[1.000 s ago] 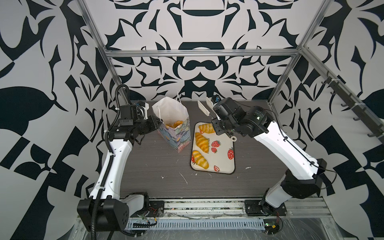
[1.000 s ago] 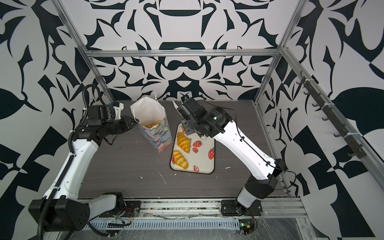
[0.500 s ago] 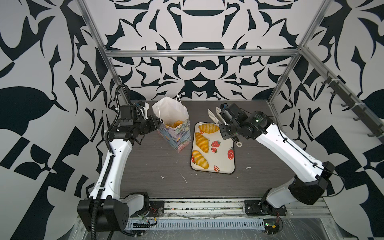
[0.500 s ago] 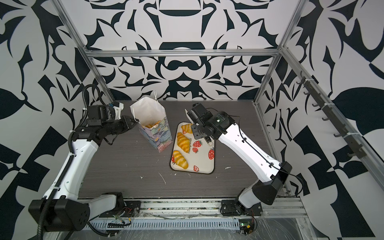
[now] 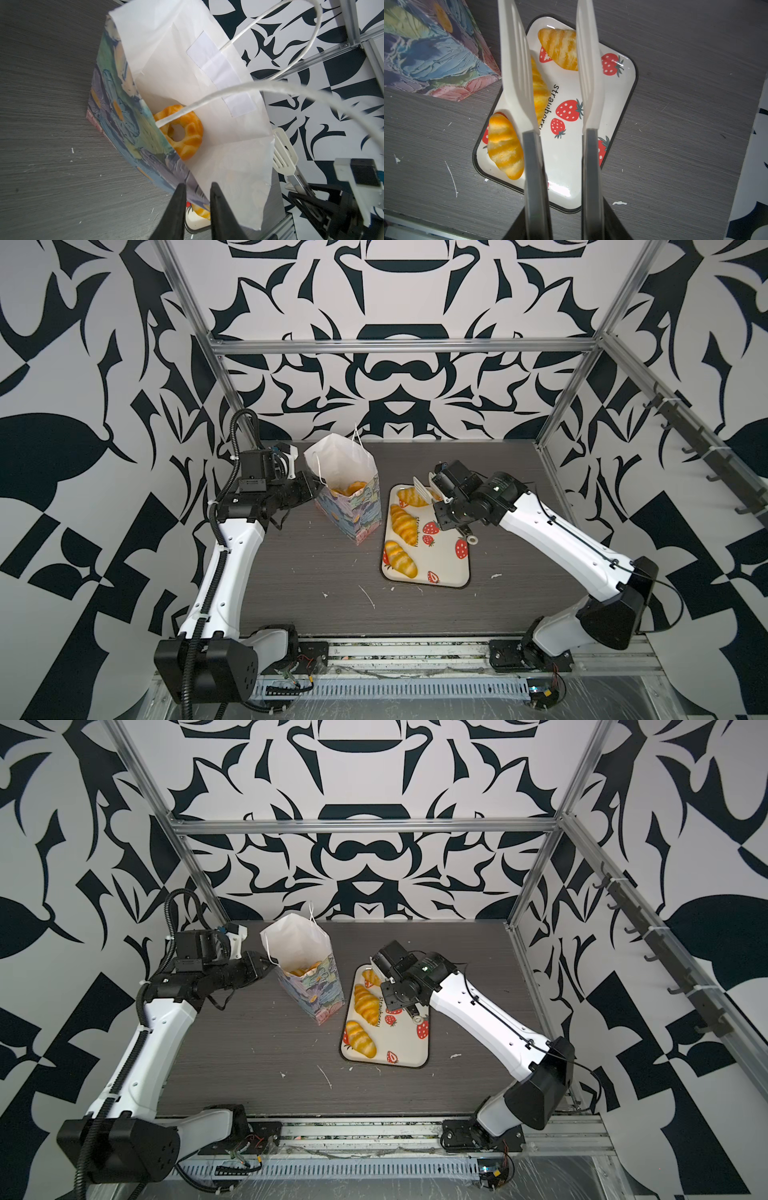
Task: Place the fake bread into the paper bag
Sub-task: 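Lower the right tongs around the croissant on the tray's far end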
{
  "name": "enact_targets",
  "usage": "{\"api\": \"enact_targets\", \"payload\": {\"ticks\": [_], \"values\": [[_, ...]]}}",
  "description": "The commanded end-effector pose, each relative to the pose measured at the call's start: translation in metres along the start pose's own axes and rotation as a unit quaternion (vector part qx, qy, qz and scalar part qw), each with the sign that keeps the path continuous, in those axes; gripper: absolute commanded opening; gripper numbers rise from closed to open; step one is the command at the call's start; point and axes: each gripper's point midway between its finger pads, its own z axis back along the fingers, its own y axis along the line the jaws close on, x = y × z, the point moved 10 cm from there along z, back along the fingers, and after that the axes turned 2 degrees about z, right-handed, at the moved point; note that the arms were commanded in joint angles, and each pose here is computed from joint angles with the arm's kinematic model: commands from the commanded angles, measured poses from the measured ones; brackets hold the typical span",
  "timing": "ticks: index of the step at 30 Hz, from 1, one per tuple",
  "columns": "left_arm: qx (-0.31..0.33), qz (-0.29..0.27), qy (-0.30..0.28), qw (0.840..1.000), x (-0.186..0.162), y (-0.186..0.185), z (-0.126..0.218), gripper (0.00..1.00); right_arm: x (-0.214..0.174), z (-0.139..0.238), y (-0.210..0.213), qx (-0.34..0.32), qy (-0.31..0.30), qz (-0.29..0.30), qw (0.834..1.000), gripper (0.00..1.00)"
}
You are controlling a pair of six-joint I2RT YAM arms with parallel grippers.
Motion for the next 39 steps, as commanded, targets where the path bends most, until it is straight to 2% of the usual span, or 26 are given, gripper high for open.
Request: {"api": "enact_targets", "payload": {"ticks": [1, 5, 39], "values": [[-0.003, -0.004, 0.004, 1.0, -0.005, -0.002, 0.004, 0.25, 0.003, 0.004, 0.0, 0.017, -0.023, -0.021, 0.999, 0.44], [-0.003, -0.003, 0.004, 1.0, -0.005, -0.001, 0.004, 0.25, 0.0, -0.002, 0.005, 0.039, -0.009, -0.023, 0.999, 0.44], [-0.003, -0.002, 0.006, 1.0, -0.004, -0.001, 0.002, 0.25, -0.01, -0.058, 0.024, 0.06, 0.062, -0.015, 0.996, 0.54]]}}
